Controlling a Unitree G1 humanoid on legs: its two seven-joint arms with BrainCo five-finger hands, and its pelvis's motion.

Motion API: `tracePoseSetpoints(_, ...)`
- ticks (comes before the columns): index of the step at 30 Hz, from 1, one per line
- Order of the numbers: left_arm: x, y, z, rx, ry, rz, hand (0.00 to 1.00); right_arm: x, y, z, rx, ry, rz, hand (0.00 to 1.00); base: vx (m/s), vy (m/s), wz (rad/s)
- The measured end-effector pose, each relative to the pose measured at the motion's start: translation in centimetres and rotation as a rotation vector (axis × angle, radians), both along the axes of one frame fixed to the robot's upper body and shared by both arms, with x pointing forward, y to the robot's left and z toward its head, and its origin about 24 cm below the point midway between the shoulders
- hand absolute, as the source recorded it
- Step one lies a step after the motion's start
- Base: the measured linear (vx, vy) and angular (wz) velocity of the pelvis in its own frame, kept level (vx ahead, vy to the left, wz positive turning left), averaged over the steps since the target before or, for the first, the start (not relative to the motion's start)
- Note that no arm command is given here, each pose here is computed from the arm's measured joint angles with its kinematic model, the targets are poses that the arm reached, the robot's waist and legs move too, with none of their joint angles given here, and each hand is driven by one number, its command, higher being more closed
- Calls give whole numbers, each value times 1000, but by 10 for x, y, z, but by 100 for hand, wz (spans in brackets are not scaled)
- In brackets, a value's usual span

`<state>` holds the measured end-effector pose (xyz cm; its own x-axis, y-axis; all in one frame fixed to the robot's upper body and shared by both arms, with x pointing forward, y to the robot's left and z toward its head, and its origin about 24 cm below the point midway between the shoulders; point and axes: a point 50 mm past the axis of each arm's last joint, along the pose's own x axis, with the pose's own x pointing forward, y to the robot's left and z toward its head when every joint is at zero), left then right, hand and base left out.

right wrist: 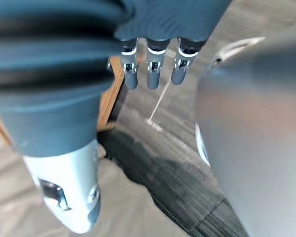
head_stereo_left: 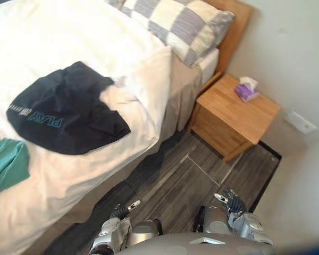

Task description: Tidy the bed and pick cloth on bed and put in laundry

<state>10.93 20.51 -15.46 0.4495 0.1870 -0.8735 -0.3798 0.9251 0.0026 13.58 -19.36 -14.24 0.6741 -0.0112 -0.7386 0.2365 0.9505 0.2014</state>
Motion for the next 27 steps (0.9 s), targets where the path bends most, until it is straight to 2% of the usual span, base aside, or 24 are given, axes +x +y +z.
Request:
tracePoseSetpoints(2,3,8,3,17,-14,2,0,-1,2,-1,8,4,-2,0,298,-417,129)
tracePoseSetpoints(7,1,-2,1,-15,-12,-19,0,4,-6,2,-4,-21,-18,0,250,-326,83)
tracePoseSetpoints(14,0,2,2,-24,-35,28,0,-1,-6,0,-4,4,-61,0,141,-161,51)
tracePoseSetpoints(18,-4,1,1,-47,-52,30,0,-30,-14,-10,-1,99,-189,0,110,-93,45)
tracePoseSetpoints(21,-4,-17,-1,-104,-57,25,0,-33,-33,-7,-50,95,-311,0,84,5,18)
tracePoseSetpoints(24,-5,-15,-1,-104,-52,19,0,-31,-36,-5,-73,87,-414,0,44,42,29)
tracePoseSetpoints(27,-7,-3,-1,-77,-41,16,0,-27,-66,9,-134,29,-623,0,-7,34,25)
